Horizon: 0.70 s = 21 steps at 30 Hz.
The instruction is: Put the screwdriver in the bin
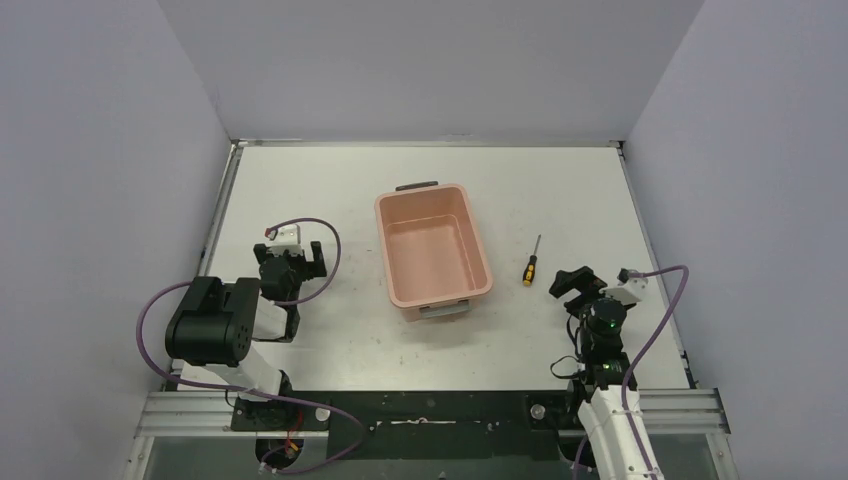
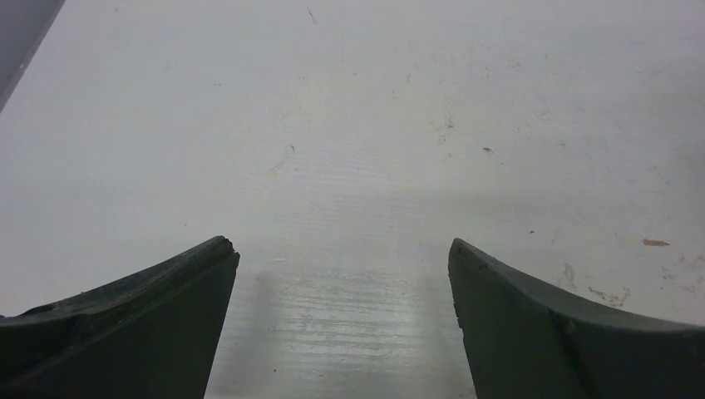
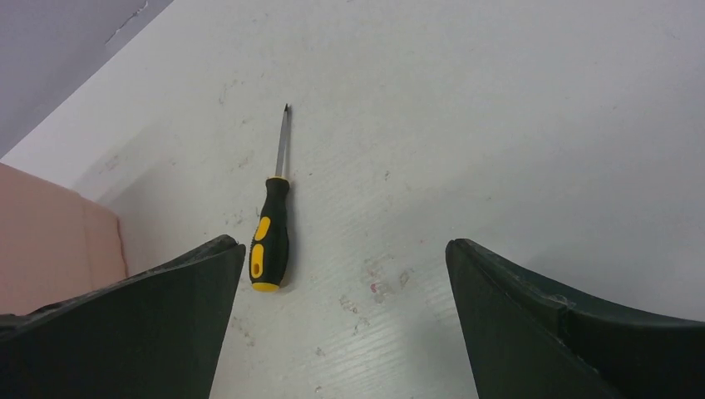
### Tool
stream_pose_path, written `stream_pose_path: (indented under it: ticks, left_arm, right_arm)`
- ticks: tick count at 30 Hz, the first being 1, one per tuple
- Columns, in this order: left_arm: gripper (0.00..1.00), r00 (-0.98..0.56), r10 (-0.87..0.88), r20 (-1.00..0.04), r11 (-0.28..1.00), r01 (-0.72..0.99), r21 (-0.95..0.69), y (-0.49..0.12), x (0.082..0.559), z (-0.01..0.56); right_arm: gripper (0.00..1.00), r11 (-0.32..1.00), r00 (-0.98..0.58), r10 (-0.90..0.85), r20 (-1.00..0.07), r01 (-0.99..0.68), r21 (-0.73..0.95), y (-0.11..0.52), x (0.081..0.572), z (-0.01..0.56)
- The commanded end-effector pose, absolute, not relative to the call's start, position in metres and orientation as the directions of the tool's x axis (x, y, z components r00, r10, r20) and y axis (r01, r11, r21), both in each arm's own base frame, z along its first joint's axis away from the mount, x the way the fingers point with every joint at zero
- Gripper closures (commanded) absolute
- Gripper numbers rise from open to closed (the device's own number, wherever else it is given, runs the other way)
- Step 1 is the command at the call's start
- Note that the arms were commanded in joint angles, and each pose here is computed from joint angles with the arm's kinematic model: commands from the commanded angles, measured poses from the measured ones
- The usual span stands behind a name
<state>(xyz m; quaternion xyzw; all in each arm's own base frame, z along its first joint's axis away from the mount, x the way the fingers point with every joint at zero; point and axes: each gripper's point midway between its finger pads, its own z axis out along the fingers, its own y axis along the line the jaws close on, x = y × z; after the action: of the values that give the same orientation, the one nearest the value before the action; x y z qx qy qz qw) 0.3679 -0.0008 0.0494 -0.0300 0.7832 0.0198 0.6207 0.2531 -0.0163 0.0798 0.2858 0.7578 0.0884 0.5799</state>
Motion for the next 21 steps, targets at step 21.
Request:
stream_pose_path:
  ticks: [21]
  left_arm:
    - [0.03,-0.142,-0.019,-0.990,0.997,-0.075,-0.008,0.001,0.381,0.073]
  right_arm:
    - [0.08,0.953,-0.737,0.282,-0.614,0.286,0.095,0.002,0.346,0.055]
